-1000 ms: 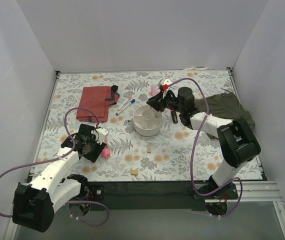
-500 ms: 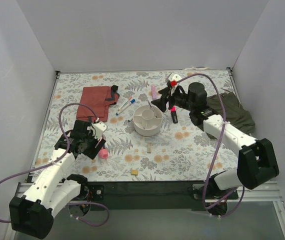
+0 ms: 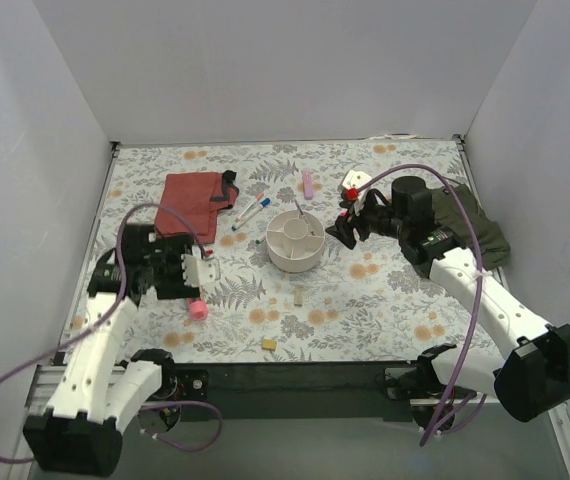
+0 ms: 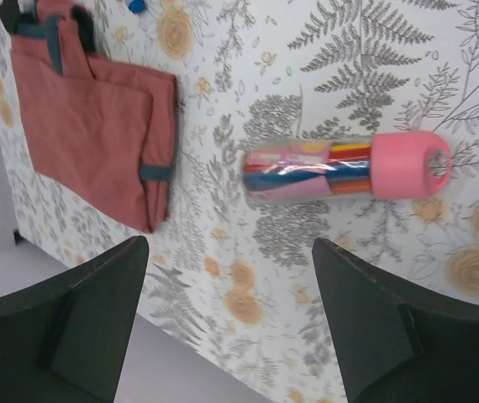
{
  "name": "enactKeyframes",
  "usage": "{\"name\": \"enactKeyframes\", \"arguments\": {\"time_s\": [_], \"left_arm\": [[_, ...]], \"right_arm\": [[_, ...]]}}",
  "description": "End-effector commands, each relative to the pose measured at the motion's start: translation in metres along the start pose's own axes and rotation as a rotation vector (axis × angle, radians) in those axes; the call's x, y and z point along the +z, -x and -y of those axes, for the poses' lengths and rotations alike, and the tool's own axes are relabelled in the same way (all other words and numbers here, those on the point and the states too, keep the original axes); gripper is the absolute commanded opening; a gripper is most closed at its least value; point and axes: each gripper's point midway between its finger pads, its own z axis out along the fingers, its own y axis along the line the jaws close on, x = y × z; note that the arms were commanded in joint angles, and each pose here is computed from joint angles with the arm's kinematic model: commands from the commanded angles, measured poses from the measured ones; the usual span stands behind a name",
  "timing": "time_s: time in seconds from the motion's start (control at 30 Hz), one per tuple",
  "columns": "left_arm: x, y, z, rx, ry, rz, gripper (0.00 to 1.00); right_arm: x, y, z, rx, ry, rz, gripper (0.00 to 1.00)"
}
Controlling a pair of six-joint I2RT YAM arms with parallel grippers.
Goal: Sort the stationery into containers
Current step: Pick up the stationery from the center of the board.
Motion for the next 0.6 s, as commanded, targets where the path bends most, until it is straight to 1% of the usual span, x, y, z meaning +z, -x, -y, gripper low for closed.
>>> {"name": "enactKeyframes", "arguments": {"time_s": [0.0, 0.03, 0.07, 0.1, 0.13, 0.17, 0.23, 0.3, 0.37, 0.4, 0.57], "left_arm": [[0.005, 0.025, -0.045, 0.222, -0.157, 0.195, 0.8], [0.015, 0.009, -0.048, 0.19, -0.23, 0.204, 0.8], [0.005, 0.009, -0.074, 0.359, -0.196, 0.232, 0.8], [-0.001, -0.006, -0.061, 0.331, -0.273, 0.245, 0.8], [-0.003, -0.013, -0.061, 0.37, -0.303, 0.252, 0.8], [0.001, -0.021, -0.067, 0.442, -0.306, 0.255, 0.79], [0.003, -0.033, -0.064, 0.533, -0.313, 0.249, 0.78], [0.008, -0.033, -0.053, 0.602, -0.316, 0.288, 0.78], [0.011, -0.016, -0.045, 0.606, -0.306, 0.349, 0.78], [0.014, -0.007, -0.033, 0.616, -0.321, 0.38, 0.78], [0.016, 0.004, 0.003, 0.606, -0.356, 0.427, 0.78]], "right_arm": [[-0.013, -0.012, -0.01, -0.011, 0.021, -0.047, 0.77], [-0.016, -0.01, -0.012, -0.007, 0.02, -0.043, 0.77], [-0.017, -0.011, -0.014, -0.005, 0.023, -0.043, 0.77], [-0.02, -0.011, -0.015, -0.007, 0.022, -0.04, 0.77], [-0.022, -0.013, -0.017, -0.006, 0.022, -0.042, 0.77], [-0.023, -0.013, -0.019, -0.005, 0.025, -0.044, 0.77], [-0.026, -0.018, -0.023, -0.006, 0.034, -0.052, 0.77], [-0.028, -0.02, -0.024, -0.012, 0.031, -0.054, 0.77], [-0.03, -0.024, -0.025, -0.007, 0.03, -0.066, 0.77], [-0.031, -0.024, -0.026, -0.007, 0.031, -0.065, 0.77], [-0.033, -0.026, -0.028, 0.002, 0.031, -0.077, 0.77]]}}
